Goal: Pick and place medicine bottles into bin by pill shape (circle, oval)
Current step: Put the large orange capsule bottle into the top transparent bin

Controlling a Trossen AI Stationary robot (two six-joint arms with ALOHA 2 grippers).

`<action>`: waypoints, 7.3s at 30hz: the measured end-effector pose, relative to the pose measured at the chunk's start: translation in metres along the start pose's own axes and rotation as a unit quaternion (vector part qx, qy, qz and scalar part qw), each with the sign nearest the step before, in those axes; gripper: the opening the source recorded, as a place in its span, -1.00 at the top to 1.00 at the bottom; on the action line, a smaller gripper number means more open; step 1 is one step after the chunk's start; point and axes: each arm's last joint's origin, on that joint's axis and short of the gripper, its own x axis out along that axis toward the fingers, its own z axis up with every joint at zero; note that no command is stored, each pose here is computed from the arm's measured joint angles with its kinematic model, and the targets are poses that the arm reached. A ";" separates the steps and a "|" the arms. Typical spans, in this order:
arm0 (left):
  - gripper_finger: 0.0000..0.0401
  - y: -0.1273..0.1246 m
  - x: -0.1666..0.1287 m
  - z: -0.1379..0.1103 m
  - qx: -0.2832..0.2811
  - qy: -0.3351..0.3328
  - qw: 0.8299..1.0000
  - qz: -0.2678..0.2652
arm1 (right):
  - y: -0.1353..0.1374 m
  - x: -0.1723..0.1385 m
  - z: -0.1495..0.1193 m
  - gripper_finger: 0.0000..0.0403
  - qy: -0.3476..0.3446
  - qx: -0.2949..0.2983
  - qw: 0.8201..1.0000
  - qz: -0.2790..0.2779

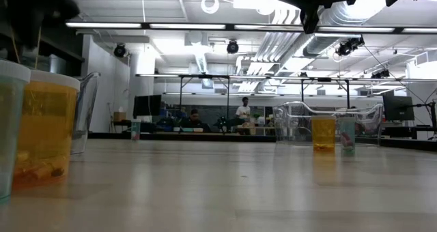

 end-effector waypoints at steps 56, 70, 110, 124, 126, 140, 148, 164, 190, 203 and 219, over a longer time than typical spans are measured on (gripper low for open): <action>0.69 0.103 -0.026 -0.004 -0.210 -0.536 0.813 0.087 | -0.031 0.020 -0.004 -0.32 0.375 0.135 0.862 -0.314; 0.69 0.104 -0.026 -0.005 -0.214 -0.535 0.811 0.095 | -0.052 0.047 -0.053 -0.33 0.441 0.169 0.770 -0.430; 0.69 0.105 -0.026 -0.005 -0.218 -0.534 0.808 0.118 | -0.072 0.055 -0.071 -0.04 0.489 0.210 0.725 -0.437; 0.69 0.106 -0.044 -0.014 -0.245 -0.575 0.776 0.085 | -0.029 0.030 -0.001 0.05 0.334 0.157 0.881 -0.295; 0.69 0.106 -0.044 -0.014 -0.250 -0.576 0.774 0.080 | -0.019 0.029 0.014 0.05 0.281 0.128 0.918 -0.249; 0.69 0.100 -0.018 0.008 -0.254 -0.547 0.798 -0.001 | 0.008 0.034 0.055 0.05 0.121 0.021 0.990 -0.070; 0.69 0.099 -0.015 0.009 -0.270 -0.542 0.795 -0.013 | 0.009 0.034 0.056 0.05 0.120 0.020 0.990 -0.064; 0.69 0.101 -0.015 0.009 -0.266 -0.542 0.797 -0.015 | -0.022 -0.025 0.087 0.05 0.272 0.015 0.921 -0.278; 0.69 0.110 -0.014 0.009 -0.276 -0.542 0.793 -0.019 | -0.237 -0.044 0.024 0.05 0.389 0.255 0.670 -0.579; 0.69 0.110 -0.014 0.009 -0.276 -0.542 0.793 -0.017 | -0.267 -0.038 -0.002 0.05 0.418 0.286 0.648 -0.569; 0.69 0.110 -0.014 0.009 -0.276 -0.542 0.793 -0.017 | -0.270 -0.040 0.000 -0.28 0.413 0.283 0.659 -0.561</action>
